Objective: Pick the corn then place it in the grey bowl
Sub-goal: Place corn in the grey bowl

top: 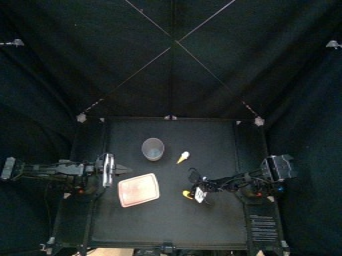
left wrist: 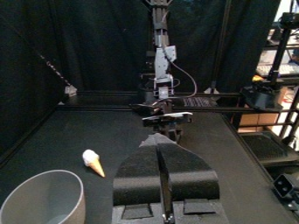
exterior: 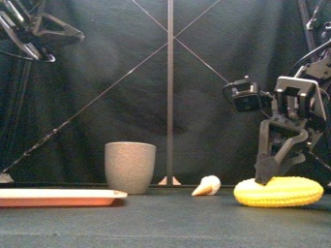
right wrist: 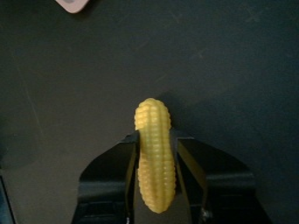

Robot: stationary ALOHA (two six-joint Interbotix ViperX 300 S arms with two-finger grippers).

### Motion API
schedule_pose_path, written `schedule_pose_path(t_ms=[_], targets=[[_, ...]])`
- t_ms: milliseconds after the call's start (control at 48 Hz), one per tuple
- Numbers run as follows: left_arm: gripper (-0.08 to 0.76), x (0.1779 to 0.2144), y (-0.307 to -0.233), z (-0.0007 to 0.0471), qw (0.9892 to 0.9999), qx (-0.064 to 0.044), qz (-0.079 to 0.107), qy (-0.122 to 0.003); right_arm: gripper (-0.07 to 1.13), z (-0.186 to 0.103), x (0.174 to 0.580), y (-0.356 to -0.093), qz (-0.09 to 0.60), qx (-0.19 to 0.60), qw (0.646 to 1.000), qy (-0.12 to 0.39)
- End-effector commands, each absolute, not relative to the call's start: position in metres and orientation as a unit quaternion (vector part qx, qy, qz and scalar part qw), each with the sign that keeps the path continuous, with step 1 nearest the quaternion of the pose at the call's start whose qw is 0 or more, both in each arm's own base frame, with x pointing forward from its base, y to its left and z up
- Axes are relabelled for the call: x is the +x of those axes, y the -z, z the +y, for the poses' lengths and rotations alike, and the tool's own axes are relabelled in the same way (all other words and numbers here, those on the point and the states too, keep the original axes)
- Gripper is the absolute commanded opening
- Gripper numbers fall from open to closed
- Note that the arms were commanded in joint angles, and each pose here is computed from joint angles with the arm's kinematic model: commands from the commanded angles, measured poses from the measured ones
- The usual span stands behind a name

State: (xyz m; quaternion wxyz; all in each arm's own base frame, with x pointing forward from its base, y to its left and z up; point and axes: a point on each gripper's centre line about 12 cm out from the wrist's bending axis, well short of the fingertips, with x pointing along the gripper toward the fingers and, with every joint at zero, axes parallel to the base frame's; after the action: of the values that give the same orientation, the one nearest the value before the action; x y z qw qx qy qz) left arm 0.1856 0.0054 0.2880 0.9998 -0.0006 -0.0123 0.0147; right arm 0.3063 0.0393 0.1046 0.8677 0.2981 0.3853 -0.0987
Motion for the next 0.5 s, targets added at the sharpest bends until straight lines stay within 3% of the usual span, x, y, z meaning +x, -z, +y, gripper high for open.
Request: schedule_pose_path(t_ms=[21,292,500], targets=[[-0.004,0.1867,-0.2976,0.0052,0.9996,-0.002,-0.025,-0.014,0.51,0.04,0.314,-0.114,0.371,0.297,0.875,0.091],[-0.004,0.1864,-0.2981,0.0052,0.9996,-0.001,-0.026,-0.014,0.52,0.028,0.337,-0.14,0.33,0.281,0.898,0.081],[-0.004,0.1867,-0.2984,0.0055,0.9995,0.0,-0.026,-0.015,0.52,-0.01,0.37,-0.186,0.269,0.236,0.93,0.084]])
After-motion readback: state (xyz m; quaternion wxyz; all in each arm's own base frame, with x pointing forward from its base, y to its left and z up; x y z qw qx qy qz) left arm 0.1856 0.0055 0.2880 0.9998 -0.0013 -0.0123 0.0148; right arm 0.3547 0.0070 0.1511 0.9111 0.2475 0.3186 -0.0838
